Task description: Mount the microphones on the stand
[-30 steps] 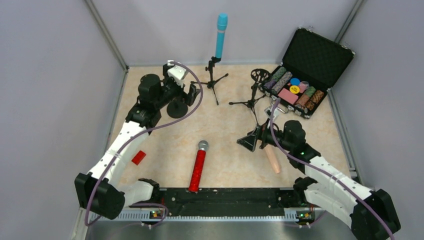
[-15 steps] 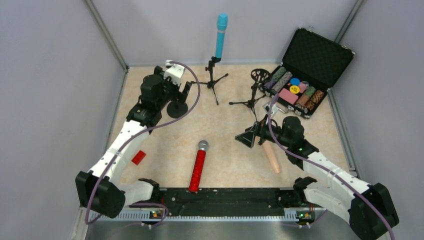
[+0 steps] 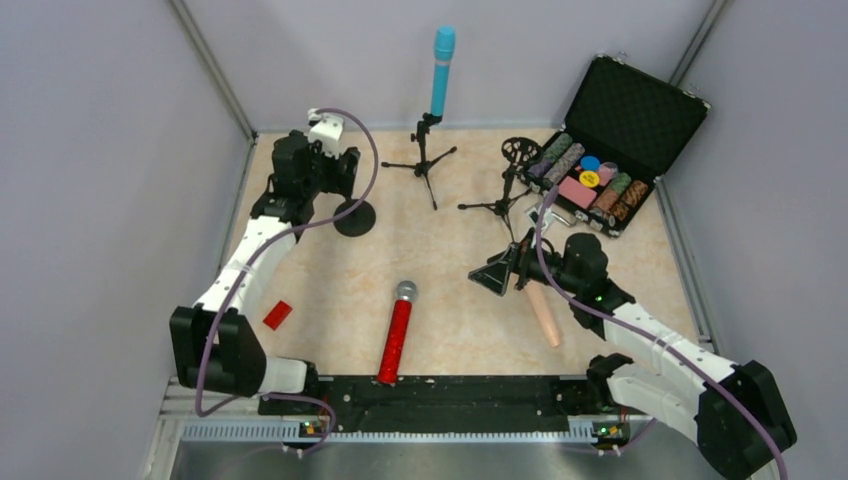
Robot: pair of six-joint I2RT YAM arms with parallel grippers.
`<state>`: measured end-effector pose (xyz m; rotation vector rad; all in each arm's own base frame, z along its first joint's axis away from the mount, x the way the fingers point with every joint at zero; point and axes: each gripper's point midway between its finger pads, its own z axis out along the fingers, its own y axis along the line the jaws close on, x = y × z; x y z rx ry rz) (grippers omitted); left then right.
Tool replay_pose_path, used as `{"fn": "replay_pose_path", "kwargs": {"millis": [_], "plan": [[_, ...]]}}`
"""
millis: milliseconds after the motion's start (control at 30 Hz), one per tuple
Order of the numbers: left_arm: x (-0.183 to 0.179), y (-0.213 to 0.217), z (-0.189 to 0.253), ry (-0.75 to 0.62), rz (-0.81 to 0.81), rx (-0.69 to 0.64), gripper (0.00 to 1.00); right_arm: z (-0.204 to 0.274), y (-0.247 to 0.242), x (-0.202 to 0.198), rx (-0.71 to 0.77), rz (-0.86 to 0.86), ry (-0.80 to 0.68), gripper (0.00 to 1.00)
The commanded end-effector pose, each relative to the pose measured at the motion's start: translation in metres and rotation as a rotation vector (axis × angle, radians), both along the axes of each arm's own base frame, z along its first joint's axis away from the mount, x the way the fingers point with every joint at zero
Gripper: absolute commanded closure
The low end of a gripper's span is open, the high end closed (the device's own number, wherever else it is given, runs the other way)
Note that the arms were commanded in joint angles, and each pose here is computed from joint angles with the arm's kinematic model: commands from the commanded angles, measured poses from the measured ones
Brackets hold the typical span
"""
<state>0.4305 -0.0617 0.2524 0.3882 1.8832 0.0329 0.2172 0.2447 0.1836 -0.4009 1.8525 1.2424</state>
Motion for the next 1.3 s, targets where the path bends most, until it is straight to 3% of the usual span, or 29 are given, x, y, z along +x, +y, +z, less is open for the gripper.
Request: {"fn": "replay_pose_path", "kwargs": {"millis": [0,200,333,500,633,1267], "plan": [[0.019,-0.008,0.015,-0.049,-0.062,-0.076,0.05,0.007,0.000,0.002,0.021,0.005,-0.033,0.03],[0.033,-0.009,0.002,-0.034,-0.100,-0.099,0.12,0.007,-0.002,0.000,0.016,0.005,-0.041,0.03],[0.041,-0.017,-0.005,-0.012,-0.154,-0.103,0.24,0.008,-0.003,-0.001,0.005,0.004,-0.049,0.03],[0.045,-0.029,-0.010,0.017,-0.234,-0.123,0.66,0.008,-0.007,-0.002,-0.010,-0.009,-0.060,0.03],[0.042,-0.031,-0.007,0.012,-0.260,-0.128,0.80,0.008,-0.009,-0.003,-0.017,-0.019,-0.066,0.03],[0.000,-0.077,0.059,-0.167,-0.511,-0.214,0.85,0.010,-0.006,0.005,-0.019,-0.019,-0.071,0.03]]}}
